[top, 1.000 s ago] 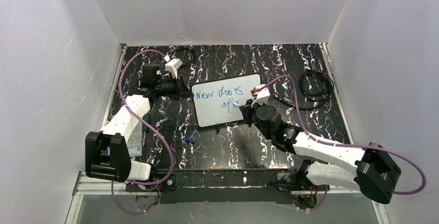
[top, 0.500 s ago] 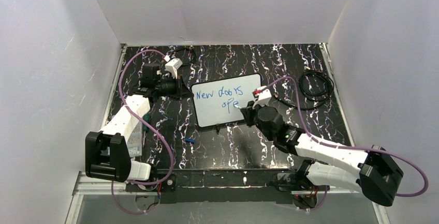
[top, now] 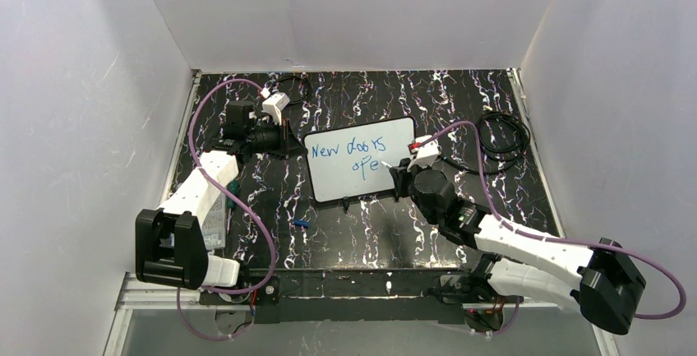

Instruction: Write a sentence on the whiteboard

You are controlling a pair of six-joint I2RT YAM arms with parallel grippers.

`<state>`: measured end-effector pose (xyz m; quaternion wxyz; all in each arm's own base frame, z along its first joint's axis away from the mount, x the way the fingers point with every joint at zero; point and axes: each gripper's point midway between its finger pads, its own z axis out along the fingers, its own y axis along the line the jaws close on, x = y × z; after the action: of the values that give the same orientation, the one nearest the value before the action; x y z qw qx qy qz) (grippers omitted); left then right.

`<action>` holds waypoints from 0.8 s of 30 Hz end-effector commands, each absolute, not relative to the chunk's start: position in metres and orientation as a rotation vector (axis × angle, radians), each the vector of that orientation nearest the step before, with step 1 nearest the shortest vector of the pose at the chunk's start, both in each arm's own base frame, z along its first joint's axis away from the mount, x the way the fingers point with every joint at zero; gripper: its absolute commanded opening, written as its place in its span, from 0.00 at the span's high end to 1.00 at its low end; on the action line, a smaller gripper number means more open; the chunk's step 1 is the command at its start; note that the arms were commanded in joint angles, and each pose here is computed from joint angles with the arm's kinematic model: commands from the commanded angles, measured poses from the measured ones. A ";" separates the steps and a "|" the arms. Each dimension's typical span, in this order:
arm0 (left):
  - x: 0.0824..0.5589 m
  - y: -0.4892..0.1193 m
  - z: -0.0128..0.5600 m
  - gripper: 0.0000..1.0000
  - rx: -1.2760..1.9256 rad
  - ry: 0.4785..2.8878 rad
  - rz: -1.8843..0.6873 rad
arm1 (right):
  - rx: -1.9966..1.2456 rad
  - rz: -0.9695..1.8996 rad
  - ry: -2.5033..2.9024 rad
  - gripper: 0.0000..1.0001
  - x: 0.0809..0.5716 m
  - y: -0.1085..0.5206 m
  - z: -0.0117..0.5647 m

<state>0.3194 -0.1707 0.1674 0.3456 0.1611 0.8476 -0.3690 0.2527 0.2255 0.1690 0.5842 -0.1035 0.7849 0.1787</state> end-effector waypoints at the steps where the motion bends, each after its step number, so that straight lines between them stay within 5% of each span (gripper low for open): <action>1: 0.312 -0.176 0.184 1.00 0.463 2.148 -0.983 | -0.214 0.401 1.786 0.99 0.261 0.226 0.182; 24: 0.312 -0.177 0.183 1.00 0.464 2.149 -0.984 | -0.223 0.394 1.818 0.99 0.261 0.228 0.168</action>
<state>0.3194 -0.1709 0.1674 0.3455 0.1613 0.8476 -0.3691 0.2587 0.2287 0.1605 0.5853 -0.1137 0.7864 0.1618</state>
